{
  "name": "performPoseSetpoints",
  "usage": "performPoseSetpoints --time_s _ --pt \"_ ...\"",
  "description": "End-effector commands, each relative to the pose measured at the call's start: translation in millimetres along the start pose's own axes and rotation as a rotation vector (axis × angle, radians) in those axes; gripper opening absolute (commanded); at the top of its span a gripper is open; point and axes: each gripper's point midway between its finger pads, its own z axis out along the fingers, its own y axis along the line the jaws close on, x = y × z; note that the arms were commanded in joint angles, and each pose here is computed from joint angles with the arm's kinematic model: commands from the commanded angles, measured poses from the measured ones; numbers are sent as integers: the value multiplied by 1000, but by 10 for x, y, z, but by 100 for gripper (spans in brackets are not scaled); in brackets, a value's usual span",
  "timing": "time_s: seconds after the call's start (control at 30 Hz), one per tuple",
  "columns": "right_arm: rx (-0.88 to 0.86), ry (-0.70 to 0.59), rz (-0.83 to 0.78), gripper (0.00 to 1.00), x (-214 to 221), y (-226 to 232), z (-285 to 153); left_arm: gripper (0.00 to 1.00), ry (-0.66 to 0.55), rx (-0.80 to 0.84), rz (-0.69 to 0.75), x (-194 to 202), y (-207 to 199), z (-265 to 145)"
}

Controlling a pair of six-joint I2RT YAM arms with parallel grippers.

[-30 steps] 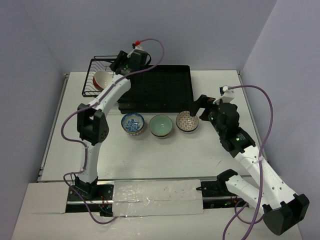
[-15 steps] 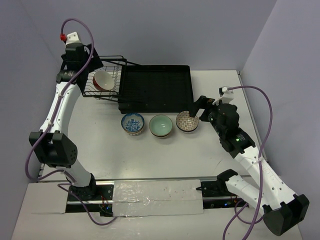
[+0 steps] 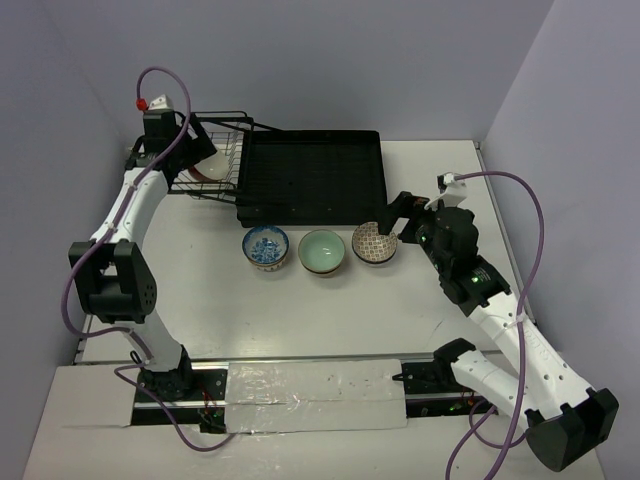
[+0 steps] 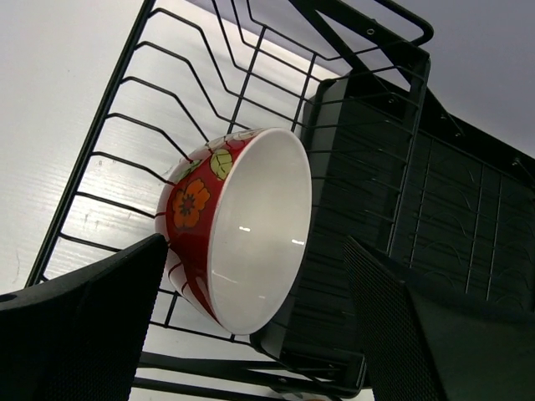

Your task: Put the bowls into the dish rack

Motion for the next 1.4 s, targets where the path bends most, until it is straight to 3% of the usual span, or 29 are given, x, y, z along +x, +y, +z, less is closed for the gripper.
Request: performPoseSetpoints --time_s 0.0,0.43,0.77,1.37 --pt "-18 -28 -15 100 -53 31 1 91 -88 17 -15 -228 -55 -9" --pt "-23 -25 -15 100 -46 42 11 89 -29 8 -9 -76 -19 209" --pt "-20 -23 -16 100 -52 44 19 79 -23 129 -10 -112 -323 99" --pt "-24 -23 -17 100 -74 61 19 79 -10 184 29 -55 -773 183"
